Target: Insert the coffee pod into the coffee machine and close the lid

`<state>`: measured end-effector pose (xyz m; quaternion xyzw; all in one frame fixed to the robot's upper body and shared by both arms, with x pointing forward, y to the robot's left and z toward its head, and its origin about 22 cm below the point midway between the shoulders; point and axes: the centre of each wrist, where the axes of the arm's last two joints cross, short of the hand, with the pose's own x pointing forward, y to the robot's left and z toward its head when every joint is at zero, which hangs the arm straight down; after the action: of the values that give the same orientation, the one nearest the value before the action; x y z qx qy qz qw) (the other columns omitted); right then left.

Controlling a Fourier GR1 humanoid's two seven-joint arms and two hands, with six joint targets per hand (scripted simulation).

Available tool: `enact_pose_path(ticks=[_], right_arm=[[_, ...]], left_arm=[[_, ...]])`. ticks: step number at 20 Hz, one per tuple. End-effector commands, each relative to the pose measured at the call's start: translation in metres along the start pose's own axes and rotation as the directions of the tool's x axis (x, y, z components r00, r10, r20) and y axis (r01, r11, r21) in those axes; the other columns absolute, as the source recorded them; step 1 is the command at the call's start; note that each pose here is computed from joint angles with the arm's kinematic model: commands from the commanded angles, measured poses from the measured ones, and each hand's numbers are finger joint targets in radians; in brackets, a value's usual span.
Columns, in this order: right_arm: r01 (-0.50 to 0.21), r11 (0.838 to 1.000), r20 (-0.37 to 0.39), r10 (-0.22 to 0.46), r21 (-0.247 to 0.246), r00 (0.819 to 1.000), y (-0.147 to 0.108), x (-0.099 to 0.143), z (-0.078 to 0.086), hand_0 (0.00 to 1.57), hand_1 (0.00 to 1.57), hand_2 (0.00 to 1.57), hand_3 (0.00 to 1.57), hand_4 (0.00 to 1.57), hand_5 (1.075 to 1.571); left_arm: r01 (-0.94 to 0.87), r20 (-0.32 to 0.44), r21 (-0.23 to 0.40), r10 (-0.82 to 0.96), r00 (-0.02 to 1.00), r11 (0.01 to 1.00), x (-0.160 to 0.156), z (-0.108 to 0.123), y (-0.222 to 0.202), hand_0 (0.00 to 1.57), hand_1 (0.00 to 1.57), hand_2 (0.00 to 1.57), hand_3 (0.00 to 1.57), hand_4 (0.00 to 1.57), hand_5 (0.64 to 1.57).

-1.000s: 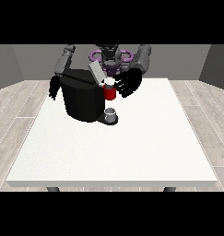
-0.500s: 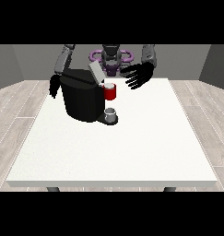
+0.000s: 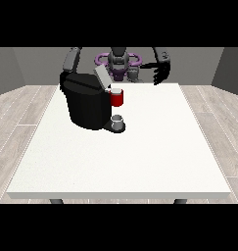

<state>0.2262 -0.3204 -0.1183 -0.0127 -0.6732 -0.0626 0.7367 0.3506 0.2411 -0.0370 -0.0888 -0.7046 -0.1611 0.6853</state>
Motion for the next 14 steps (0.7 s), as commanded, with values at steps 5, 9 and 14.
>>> enact_pose_path(ticks=[5,9,14], right_arm=[[-0.076,0.974,-0.026,0.083,0.213,0.996,0.074,0.000,0.024,0.00,0.00,0.00,0.00,0.00,1.571],[-0.085,0.951,0.090,0.061,0.296,0.994,0.120,0.038,0.006,0.00,0.00,0.00,0.00,0.18,1.571],[-0.149,0.932,0.203,0.083,0.332,0.976,0.130,0.075,0.010,0.00,0.00,0.00,0.00,0.21,1.571]], left_arm=[[-0.112,-0.205,0.153,0.143,0.968,0.982,-0.083,0.118,0.014,0.00,0.00,0.00,0.00,0.32,1.571],[-0.097,-0.227,0.172,0.136,0.964,0.980,-0.088,0.134,0.020,0.00,0.00,0.00,0.00,0.34,1.571],[-0.114,-0.260,0.226,0.173,0.950,0.968,-0.095,0.161,0.024,0.00,0.00,0.00,0.00,0.35,1.571]])
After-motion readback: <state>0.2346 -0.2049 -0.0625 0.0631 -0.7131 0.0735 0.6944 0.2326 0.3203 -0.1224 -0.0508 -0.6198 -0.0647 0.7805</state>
